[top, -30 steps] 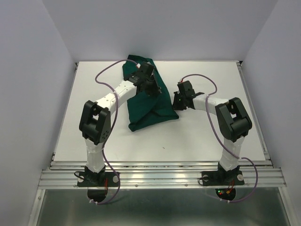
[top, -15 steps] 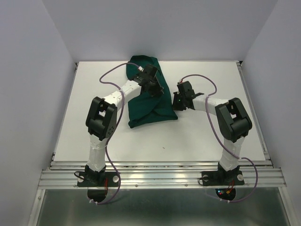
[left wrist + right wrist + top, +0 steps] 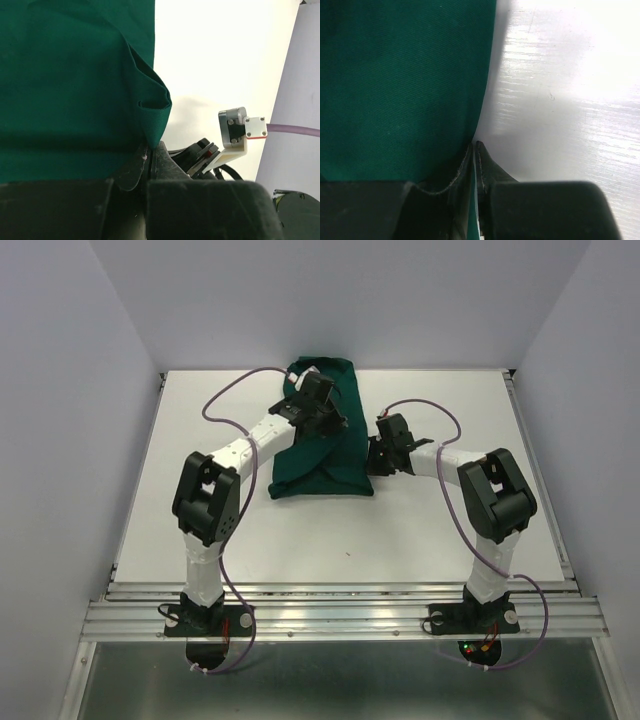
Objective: Prepare the surgical pack
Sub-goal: Pack the surgical kit at the center of the board.
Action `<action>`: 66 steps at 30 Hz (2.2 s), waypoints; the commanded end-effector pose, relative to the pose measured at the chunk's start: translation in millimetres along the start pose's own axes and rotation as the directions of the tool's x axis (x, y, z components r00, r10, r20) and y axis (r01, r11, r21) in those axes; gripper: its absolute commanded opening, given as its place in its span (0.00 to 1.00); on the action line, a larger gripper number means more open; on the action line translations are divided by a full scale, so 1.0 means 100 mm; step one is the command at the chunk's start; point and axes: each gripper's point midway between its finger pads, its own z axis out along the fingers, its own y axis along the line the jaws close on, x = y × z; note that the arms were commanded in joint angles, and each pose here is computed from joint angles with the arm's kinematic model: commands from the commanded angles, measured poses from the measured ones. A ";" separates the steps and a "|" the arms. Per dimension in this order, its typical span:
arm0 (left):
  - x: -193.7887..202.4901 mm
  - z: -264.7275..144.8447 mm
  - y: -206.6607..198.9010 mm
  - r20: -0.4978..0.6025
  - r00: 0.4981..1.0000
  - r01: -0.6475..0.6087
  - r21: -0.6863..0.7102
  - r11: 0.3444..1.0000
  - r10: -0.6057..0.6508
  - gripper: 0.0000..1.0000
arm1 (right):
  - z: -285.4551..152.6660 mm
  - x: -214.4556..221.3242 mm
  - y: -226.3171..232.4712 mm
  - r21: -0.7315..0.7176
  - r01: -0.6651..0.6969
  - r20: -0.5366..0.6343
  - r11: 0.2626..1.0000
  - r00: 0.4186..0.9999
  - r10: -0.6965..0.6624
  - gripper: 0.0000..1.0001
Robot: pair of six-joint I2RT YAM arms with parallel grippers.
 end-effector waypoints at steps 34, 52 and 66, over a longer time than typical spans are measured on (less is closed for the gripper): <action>-0.51 -1.18 0.29 0.090 0.972 -0.219 0.022 0.976 0.216 0.56 | -0.98 -0.69 0.39 -0.132 -0.084 0.109 0.988 0.989 0.099 0.71; -0.09 -1.30 1.64 -0.024 0.975 -0.221 -0.180 0.958 0.221 0.68 | -0.40 -0.99 0.50 -0.257 -0.278 0.007 0.926 0.957 0.289 0.51; 0.14 -1.14 1.92 -0.064 0.978 -0.209 -0.209 0.955 0.200 0.36 | -0.36 -1.05 0.49 -0.264 -0.274 0.040 0.925 0.955 0.295 0.01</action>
